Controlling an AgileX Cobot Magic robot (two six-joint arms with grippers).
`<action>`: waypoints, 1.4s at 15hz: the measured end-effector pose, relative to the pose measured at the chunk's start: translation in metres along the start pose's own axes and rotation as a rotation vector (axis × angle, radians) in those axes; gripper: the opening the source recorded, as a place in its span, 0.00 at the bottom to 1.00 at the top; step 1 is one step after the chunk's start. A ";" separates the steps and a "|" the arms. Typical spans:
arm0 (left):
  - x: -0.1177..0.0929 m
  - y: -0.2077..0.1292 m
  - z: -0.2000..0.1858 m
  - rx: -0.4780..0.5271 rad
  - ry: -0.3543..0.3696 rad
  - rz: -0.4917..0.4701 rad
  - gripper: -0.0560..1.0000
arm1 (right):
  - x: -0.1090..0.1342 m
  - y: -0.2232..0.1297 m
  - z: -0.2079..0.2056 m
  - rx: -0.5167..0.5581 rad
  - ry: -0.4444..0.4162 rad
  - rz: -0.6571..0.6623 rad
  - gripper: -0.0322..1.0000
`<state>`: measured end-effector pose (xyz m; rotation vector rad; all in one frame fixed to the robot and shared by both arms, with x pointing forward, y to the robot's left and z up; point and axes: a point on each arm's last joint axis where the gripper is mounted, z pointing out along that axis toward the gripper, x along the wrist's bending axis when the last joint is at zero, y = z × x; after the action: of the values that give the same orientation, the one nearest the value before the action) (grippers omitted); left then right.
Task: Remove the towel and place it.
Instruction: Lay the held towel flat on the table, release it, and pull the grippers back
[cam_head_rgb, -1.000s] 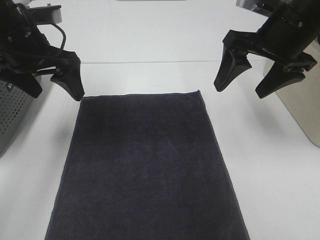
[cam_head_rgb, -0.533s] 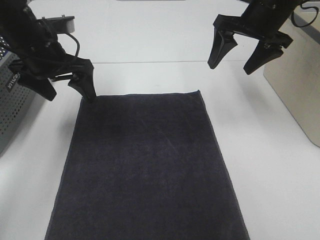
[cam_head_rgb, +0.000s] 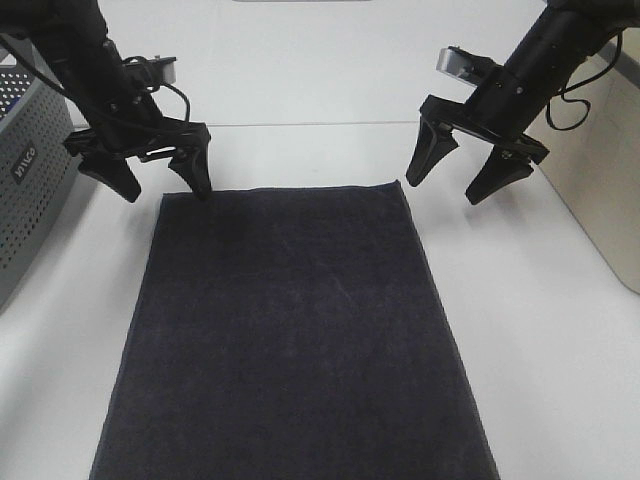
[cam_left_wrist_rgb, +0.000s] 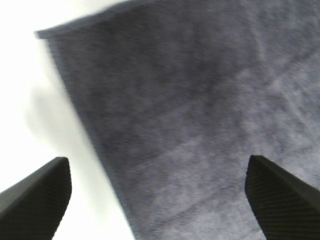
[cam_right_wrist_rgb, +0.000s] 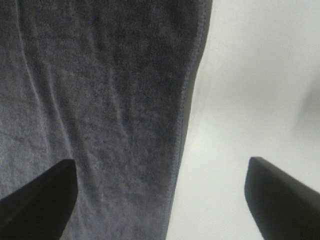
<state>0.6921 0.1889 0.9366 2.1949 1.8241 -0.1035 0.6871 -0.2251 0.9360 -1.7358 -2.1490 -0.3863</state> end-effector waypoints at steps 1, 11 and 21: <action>0.009 0.002 0.002 0.011 0.002 -0.017 0.89 | -0.004 0.003 0.002 -0.007 0.008 0.006 0.88; 0.070 0.006 0.026 0.029 -0.043 -0.104 0.89 | -0.012 0.021 0.014 -0.054 0.046 -0.030 0.88; 0.069 0.019 0.042 -0.074 -0.113 -0.137 0.89 | -0.020 0.033 0.027 -0.150 0.029 -0.031 0.88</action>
<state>0.7292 0.2402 0.8835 1.9720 1.8830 -0.1809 0.7205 -0.2248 0.9028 -1.7655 -2.1779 -0.5918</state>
